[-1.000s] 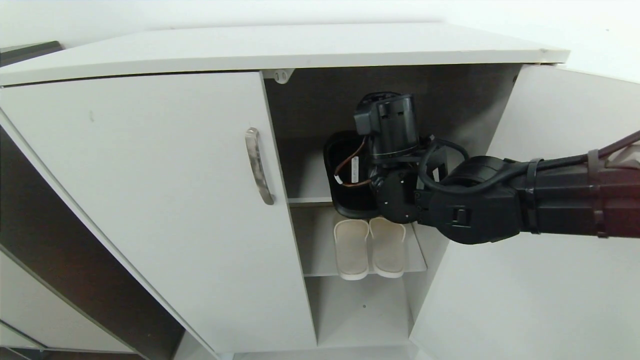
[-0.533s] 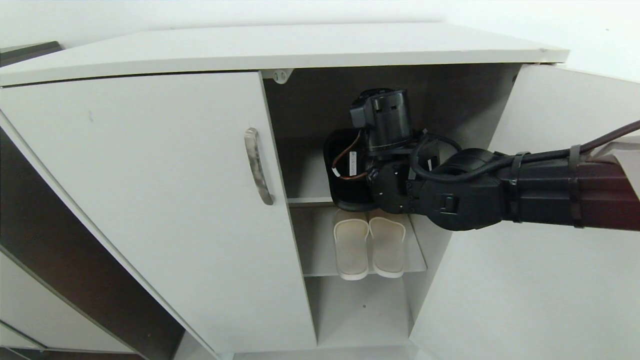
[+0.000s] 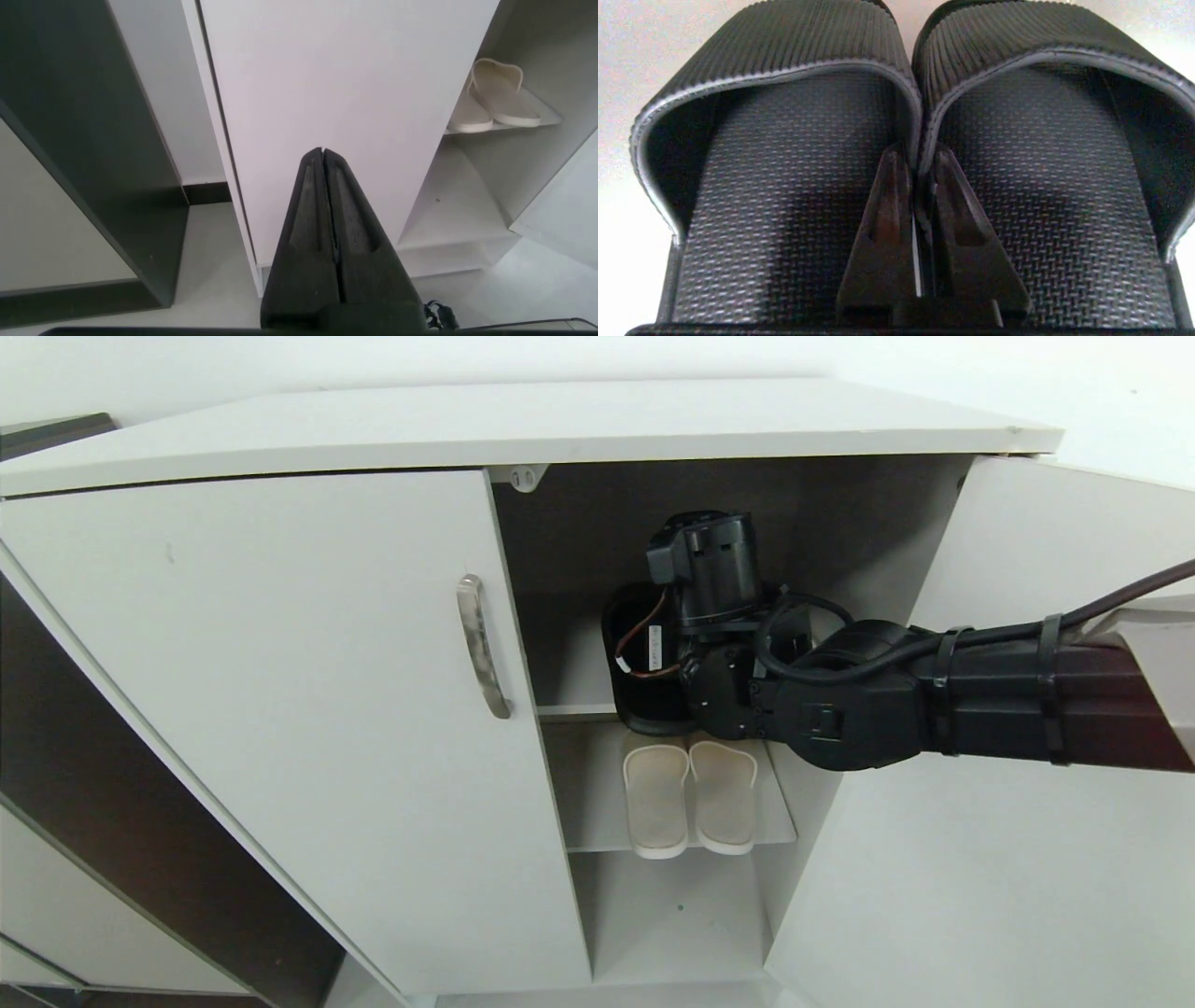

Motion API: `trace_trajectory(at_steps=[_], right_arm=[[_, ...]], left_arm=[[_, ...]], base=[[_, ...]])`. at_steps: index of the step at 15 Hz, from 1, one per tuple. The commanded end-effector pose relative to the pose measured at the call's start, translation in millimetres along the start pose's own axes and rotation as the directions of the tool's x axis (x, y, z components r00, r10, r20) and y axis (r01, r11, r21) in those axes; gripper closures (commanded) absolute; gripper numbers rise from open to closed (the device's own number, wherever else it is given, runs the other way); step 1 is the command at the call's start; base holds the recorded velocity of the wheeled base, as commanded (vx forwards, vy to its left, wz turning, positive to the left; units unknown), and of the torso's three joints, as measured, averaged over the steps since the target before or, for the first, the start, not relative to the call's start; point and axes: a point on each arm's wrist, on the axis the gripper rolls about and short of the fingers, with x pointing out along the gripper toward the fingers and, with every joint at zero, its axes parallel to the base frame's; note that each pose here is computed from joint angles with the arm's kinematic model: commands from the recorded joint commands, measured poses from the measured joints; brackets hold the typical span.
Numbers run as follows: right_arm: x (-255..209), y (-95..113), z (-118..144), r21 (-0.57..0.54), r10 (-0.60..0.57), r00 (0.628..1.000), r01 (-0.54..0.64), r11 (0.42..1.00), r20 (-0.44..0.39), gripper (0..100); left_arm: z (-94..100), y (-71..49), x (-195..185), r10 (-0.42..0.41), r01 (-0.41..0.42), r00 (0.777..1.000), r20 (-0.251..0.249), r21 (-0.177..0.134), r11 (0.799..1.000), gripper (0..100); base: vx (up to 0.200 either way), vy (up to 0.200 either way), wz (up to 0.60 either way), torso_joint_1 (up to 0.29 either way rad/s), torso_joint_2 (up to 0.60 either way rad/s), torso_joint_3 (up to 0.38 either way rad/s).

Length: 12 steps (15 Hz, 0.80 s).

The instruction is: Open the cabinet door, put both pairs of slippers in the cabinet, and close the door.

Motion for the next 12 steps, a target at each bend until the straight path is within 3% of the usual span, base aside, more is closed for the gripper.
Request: trace_trajectory(at_steps=[1,6,7,12], right_arm=[[1,1,-2,-0.003,0.0,1.0,0.0,1.0,-0.002,100],[0,1,-3,-0.005,0.001,1.0,-0.001,1.0,-0.005,100],[0,1,-3,-0.005,0.001,1.0,-0.001,1.0,-0.005,0],[-16,-2,-3,-0.019,0.015,1.0,-0.015,1.0,-0.017,0]], left_arm=[[0.0,0.0,0,0.0,0.0,1.0,0.0,0.0,1.0,100],[0.0,0.0,0,0.0,0.0,1.0,0.0,0.0,1.0,100],[0.0,0.0,0,0.0,0.0,1.0,0.0,0.0,1.0,100],[0.0,0.0,0,0.0,0.0,1.0,0.0,0.0,1.0,100]], base=[[0.0,0.0,0.0,0.0,0.0,0.0],[0.0,0.0,0.0,0.0,0.0,0.0],[0.0,0.0,0.0,0.0,0.0,0.0],[0.0,0.0,0.0,0.0,0.0,0.0]])
